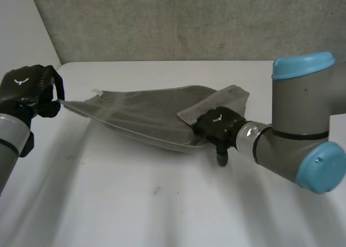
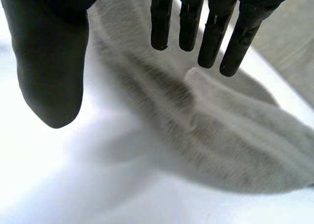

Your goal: Fold the towel.

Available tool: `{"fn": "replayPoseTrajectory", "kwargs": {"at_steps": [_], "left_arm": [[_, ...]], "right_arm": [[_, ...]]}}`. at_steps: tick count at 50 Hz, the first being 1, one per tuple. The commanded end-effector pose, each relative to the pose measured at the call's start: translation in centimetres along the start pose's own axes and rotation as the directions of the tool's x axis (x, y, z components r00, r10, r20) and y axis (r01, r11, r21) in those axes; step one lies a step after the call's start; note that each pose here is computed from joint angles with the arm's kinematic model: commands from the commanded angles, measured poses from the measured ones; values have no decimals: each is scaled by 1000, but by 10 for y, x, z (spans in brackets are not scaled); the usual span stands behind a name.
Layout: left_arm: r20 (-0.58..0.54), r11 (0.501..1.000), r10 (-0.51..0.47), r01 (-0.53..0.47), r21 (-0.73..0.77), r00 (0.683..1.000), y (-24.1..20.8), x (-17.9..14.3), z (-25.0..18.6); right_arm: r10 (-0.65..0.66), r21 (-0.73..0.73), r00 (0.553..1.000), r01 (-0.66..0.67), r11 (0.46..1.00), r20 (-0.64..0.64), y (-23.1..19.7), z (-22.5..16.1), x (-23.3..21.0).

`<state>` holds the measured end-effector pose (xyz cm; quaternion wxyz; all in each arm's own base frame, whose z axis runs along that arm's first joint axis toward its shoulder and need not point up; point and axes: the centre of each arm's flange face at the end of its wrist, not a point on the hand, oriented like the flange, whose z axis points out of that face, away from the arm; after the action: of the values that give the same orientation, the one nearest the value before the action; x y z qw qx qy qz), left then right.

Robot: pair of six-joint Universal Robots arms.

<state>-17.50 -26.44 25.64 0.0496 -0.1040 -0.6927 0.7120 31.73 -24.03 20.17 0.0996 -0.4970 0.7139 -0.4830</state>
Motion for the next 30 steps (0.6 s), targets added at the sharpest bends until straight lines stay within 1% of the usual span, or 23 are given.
{"fn": "replayPoseTrajectory", "kwargs": {"at_steps": [1,3,4,6,7,9,12,14,15,17,18,19,20,22,23,24,25,26,28,29,30], "left_arm": [[14,1000,5,-5,26,1000,-6,-10,-8],[16,1000,3,-4,23,1000,-5,-11,-8],[16,1000,3,-4,23,1000,-5,-11,-8],[22,1000,1,-1,15,1000,-2,-13,-8],[22,1000,1,-1,15,1000,-2,-13,-8],[21,1000,1,-1,1,1000,2,-13,-10],[19,1000,-2,2,-7,1000,4,-12,-11],[7,1000,-4,4,-21,1000,8,-11,-14],[7,1000,-4,4,-21,1000,8,-11,-14],[9,1000,-5,5,-27,1000,11,-12,-16],[9,1000,-5,5,-27,1000,11,-12,-16],[14,1000,-5,6,-29,1000,11,-13,-16],[14,1000,-5,6,-29,1000,11,-13,-16],[14,999,-6,7,-35,1000,13,-13,-17],[14,999,-6,7,-35,1000,13,-13,-17],[13,999,-7,7,-38,1000,14,-13,-18],[13,999,-7,8,-39,1000,15,-12,-18],[13,999,-7,8,-40,1000,15,-12,-18],[13,999,-9,10,-42,1000,15,-12,-19],[13,999,-9,10,-43,1000,15,-12,-19],[13,999,-7,8,-43,1000,16,-12,-19]], "right_arm": [[-93,-62,991,99,993,100,-7,-22,-7],[-148,9,988,148,989,47,-21,-18,3],[-148,9,988,148,989,46,-21,-18,3],[-190,98,981,192,976,-33,-37,-10,15],[-190,98,981,193,976,-33,-37,-10,15],[-229,187,968,246,951,-107,-51,-1,26],[-257,208,957,281,937,-133,-55,7,30],[-352,238,926,376,896,-141,-57,23,31],[-352,238,925,377,895,-141,-57,24,31],[-480,278,870,491,826,-112,-52,43,24],[-480,278,870,491,825,-112,-52,43,24],[-543,300,833,548,781,-108,-49,51,20],[-544,300,832,549,780,-108,-49,51,20],[-646,320,757,638,700,-95,-36,70,13],[-647,320,757,639,700,-95,-36,70,13],[-685,321,723,672,667,-88,-27,80,9],[-710,320,700,693,646,-83,-20,88,6],[-710,320,699,693,646,-83,-20,88,6],[-756,306,650,737,603,-76,-5,101,2],[-756,306,650,737,603,-76,-5,101,2],[-775,302,627,755,582,-74,1,106,-1]]}}
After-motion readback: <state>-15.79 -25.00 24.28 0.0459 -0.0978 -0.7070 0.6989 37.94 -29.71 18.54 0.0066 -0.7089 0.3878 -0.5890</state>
